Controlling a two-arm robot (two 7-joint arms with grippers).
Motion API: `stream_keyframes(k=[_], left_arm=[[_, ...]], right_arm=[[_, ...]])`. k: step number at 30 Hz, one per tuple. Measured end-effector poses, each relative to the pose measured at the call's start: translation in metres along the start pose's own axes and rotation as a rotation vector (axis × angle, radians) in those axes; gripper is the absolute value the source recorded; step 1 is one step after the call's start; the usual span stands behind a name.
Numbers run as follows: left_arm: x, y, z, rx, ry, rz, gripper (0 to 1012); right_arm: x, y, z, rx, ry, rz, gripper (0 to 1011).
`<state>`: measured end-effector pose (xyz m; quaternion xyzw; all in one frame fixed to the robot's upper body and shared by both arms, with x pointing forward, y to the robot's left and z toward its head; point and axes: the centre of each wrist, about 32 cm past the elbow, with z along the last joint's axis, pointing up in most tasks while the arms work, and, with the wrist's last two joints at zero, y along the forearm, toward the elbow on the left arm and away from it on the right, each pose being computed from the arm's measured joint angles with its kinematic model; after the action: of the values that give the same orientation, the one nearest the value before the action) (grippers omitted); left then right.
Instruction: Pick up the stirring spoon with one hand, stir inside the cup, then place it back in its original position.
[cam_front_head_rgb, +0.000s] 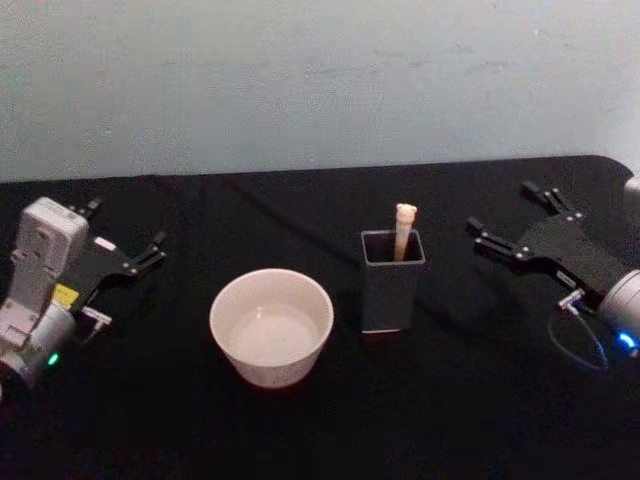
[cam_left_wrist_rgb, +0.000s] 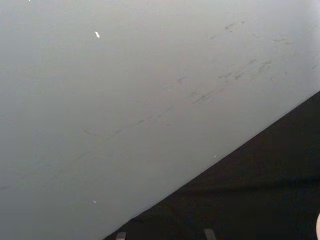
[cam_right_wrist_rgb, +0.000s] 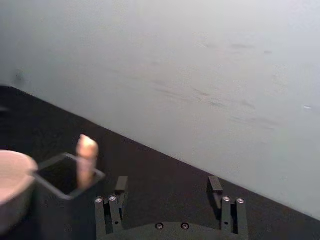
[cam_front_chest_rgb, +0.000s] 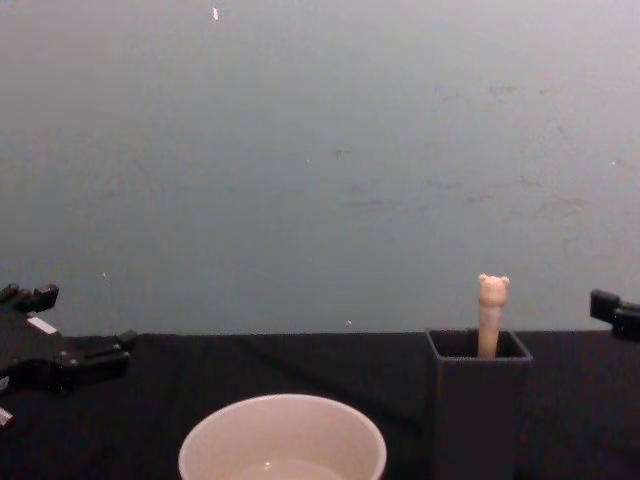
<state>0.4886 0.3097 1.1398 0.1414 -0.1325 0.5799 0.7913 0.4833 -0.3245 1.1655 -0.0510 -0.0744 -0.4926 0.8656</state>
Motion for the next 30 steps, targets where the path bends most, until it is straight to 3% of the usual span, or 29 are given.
stream_keyframes(k=[5,11,22,30], left_arm=[[0.0000,0.0000,0.0000,0.000,0.000,0.000,1001],[0.0000,0.0000,0.0000,0.000,0.000,0.000,1001],[0.0000,0.0000,0.0000,0.000,0.000,0.000,1001],[0.0000,0.0000,0.0000,0.000,0.000,0.000,1002]], right_arm=[[0.007,0.004,0.006,0.026,0.058,0.119,1000],[0.012,0.020,0.009,0.022,0.095,0.247,1002],[0.013,0.046,0.007,0.016,0.095,0.370,1000],[0.012,0.064,0.003,0.004,0.093,0.409,1000]])
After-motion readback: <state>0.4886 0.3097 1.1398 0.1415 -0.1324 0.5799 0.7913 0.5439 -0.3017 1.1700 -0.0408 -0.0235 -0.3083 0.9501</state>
